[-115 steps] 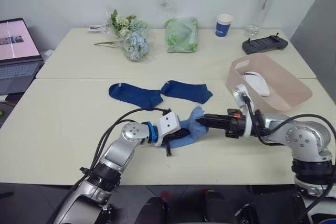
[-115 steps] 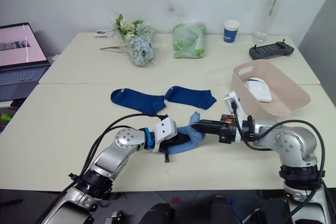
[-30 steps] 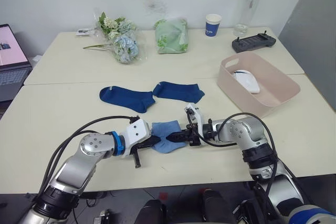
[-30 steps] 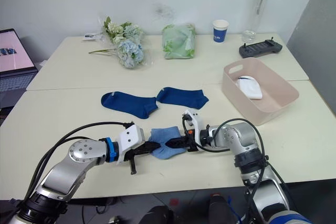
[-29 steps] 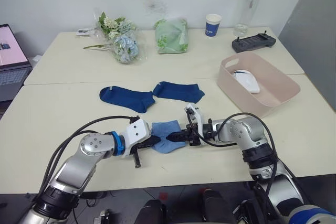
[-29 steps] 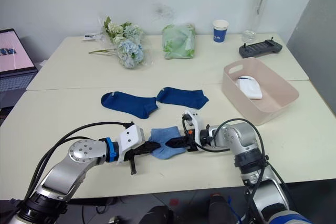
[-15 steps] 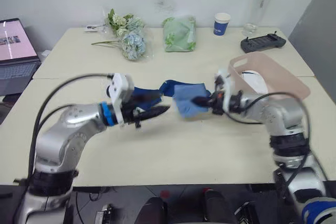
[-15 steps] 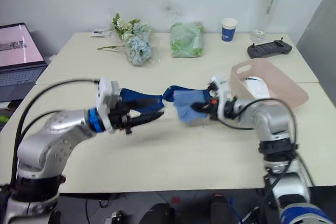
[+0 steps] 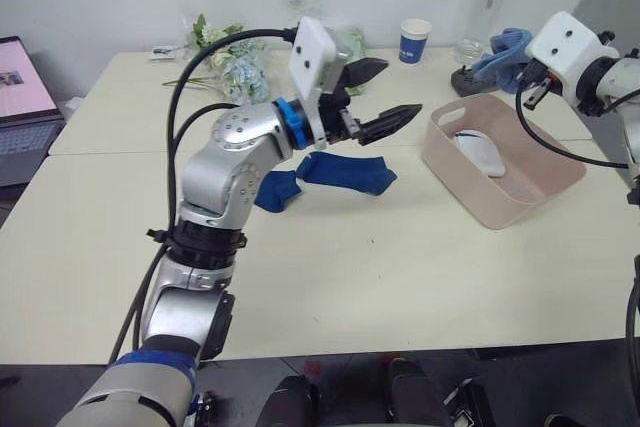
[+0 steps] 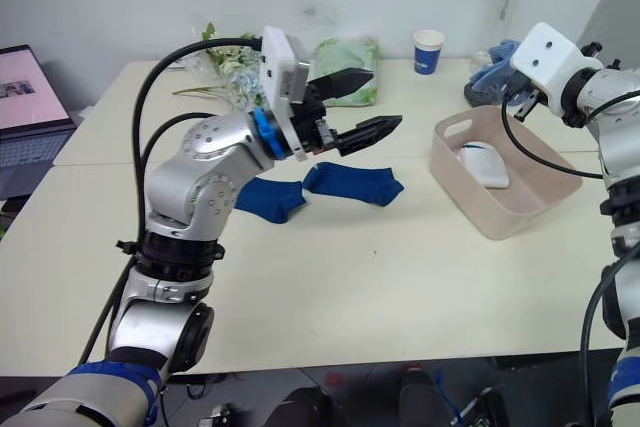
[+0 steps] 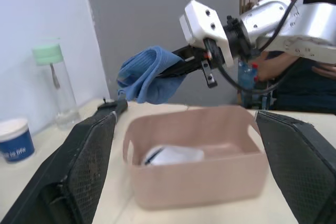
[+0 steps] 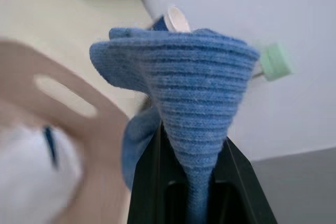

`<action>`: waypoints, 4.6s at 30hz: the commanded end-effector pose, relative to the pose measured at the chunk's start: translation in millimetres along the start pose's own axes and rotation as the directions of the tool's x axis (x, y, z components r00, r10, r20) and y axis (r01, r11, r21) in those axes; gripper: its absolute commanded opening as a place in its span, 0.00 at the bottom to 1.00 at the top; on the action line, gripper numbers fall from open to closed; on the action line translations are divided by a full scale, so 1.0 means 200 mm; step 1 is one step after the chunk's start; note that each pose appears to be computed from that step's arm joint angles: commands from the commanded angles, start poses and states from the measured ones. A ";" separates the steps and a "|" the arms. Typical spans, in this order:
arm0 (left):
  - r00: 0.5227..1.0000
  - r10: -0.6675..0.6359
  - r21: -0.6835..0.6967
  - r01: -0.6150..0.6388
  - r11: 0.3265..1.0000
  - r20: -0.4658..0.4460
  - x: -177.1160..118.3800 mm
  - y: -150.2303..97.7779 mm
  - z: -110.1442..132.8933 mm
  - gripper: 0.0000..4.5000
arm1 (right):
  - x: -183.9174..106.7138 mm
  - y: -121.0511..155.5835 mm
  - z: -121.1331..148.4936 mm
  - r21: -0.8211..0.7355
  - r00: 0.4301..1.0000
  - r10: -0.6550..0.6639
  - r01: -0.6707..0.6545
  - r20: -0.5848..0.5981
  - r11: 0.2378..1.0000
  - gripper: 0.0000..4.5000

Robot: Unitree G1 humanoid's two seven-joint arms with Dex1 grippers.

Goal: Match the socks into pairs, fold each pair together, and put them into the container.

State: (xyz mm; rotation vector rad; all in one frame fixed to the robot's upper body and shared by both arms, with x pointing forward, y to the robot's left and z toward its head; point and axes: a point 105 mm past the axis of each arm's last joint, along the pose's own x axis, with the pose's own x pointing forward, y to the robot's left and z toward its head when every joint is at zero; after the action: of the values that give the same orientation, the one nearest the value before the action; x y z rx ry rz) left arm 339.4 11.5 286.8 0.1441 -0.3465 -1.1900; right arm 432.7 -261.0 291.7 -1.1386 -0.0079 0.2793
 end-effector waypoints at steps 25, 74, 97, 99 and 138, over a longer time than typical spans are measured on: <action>1.000 0.014 -0.003 -0.014 1.000 -0.023 -0.06 -0.08 -0.05 1.00 | 0.00 0.33 -0.10 -0.148 0.862 0.498 -0.507 -0.097 0.849 0.73; 0.989 0.039 0.032 -0.035 0.999 -0.141 -0.23 -0.01 -0.14 1.00 | 0.06 0.06 0.14 0.053 0.949 0.291 -0.299 0.123 0.953 0.04; 0.665 0.564 0.022 -0.638 0.770 -0.490 -1.10 -0.31 -0.71 1.00 | -0.40 1.28 0.36 0.572 0.806 0.309 -0.580 0.504 0.580 0.99; 0.649 0.570 0.021 -0.650 0.759 -0.504 -1.12 -0.36 -0.73 1.00 | -0.43 1.32 0.33 0.590 0.823 0.304 -0.559 0.480 0.582 0.99; 0.683 0.585 0.202 -0.559 0.804 -0.438 -0.87 0.20 -0.88 0.01 | -0.41 1.16 0.53 0.570 0.785 0.217 -0.582 0.581 0.580 1.00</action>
State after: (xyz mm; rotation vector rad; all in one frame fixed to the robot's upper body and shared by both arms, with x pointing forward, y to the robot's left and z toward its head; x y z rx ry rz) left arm 377.2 173.4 84.9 0.3506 0.0847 -0.4889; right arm 287.8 -93.6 127.5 -0.2095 0.0117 0.8945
